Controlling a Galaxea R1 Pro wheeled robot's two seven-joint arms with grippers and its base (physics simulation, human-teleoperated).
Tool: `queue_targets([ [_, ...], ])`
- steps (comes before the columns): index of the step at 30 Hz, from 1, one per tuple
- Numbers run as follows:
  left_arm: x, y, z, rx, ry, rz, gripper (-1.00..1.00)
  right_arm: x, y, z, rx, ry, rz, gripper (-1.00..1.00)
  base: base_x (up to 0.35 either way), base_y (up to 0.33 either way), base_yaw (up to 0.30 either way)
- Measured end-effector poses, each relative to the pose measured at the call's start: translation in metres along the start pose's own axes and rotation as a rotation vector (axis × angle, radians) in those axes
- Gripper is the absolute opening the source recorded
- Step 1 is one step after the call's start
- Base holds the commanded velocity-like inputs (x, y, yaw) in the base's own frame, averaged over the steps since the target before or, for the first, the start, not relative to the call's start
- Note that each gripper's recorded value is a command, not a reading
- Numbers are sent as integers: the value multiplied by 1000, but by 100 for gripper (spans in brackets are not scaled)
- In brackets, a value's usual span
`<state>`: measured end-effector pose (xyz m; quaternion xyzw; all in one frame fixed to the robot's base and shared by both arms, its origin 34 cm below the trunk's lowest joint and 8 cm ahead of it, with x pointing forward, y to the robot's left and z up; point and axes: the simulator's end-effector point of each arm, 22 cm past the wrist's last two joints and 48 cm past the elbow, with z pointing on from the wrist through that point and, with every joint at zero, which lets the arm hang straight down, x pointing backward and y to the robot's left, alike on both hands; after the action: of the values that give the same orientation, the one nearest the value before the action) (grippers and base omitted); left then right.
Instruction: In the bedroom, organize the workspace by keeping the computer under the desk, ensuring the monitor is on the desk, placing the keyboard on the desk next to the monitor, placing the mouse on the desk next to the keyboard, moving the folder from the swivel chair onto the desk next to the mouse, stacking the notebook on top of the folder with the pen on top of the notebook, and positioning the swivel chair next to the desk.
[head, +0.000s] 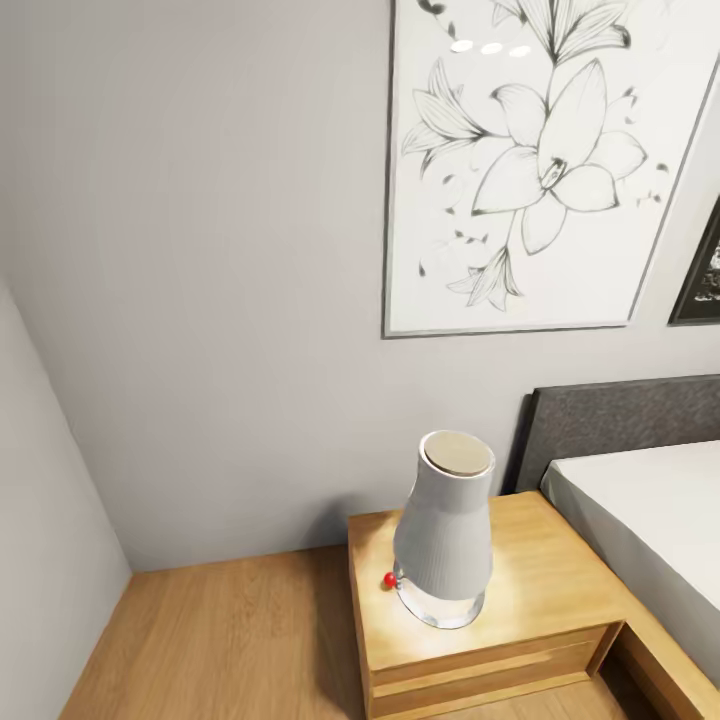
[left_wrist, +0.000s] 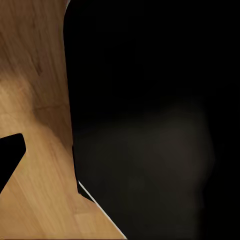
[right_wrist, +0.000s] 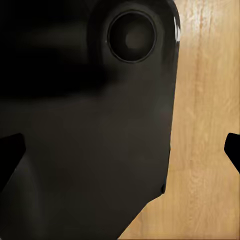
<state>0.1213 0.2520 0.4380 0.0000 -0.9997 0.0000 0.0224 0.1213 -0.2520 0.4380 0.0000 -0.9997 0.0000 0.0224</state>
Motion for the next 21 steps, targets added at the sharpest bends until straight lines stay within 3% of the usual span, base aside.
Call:
queue_targets([
  [8,-9,-35,-3,43,-16,0,100,-26,34,-3,-41,-33,8,100,0,0,0],
  [21,-23,-36,-25,43,-47,-3,100,-47,47,-26,-57,-112,14,100,0,0,0],
])
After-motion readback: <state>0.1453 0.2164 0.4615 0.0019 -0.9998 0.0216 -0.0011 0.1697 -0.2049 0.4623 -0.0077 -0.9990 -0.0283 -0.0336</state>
